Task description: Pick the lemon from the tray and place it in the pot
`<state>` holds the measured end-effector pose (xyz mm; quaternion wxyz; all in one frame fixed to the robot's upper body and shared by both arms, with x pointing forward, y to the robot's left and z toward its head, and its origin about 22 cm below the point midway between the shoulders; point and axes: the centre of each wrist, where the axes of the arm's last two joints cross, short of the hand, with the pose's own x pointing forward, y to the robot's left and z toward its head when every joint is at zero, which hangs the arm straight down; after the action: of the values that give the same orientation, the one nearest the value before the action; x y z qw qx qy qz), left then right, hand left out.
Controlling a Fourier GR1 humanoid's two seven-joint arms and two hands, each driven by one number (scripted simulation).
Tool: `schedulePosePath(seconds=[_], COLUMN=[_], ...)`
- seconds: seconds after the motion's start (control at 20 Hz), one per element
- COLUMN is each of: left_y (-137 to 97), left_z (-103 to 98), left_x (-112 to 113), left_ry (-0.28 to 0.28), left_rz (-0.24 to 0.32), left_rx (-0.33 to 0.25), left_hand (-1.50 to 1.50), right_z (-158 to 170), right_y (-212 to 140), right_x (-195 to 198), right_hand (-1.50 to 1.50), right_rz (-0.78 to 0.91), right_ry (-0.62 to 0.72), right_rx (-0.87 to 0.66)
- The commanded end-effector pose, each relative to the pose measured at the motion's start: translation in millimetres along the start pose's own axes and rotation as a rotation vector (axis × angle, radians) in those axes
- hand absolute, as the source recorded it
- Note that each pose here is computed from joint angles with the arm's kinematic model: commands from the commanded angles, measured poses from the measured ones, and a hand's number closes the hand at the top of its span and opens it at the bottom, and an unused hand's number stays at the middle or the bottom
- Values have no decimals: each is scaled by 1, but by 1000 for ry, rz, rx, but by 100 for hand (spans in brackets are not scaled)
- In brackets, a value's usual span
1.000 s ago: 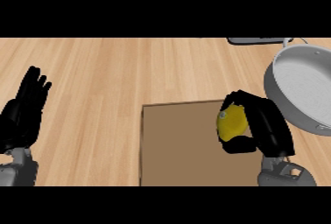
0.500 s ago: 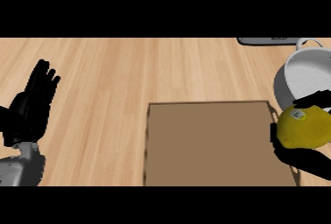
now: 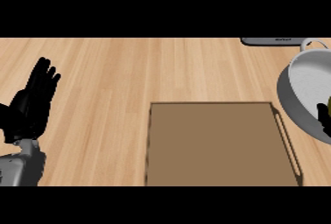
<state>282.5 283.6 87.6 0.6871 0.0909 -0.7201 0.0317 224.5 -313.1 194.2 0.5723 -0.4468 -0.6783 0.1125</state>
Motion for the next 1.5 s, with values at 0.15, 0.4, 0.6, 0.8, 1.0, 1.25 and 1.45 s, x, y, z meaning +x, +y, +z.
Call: schedulePosePath(seconds=[0.15,0.4,0.6,0.8,1.0,1.25,1.45], left_y=[-12,-9,-10,-11,-14,-13,-16], left_z=[2,-2,-5,-3,-14,0,-14], left_x=[-1,-12,-5,-6,-13,-4,2], left_ry=[-2,-8,-2,-12,0,-15,1], left_rz=[5,4,5,-4,24,7,18], left_rx=[-16,-9,-14,-11,-31,-24,-26], left_hand=[0,0,0,0,0,0,0], right_z=[-50,-58,-76,-90,-110,-105,-118], right_y=[-6,-17,22,35,35,48,65], right_x=[-55,-74,-112,-149,-165,-194,-184], right_hand=[150,150,150,150,150,-150,-150], right_rz=[-141,397,440,448,301,175,-5], right_ry=[34,9,54,54,144,217,175], right_rx=[-45,-151,-138,-105,-39,78,152])
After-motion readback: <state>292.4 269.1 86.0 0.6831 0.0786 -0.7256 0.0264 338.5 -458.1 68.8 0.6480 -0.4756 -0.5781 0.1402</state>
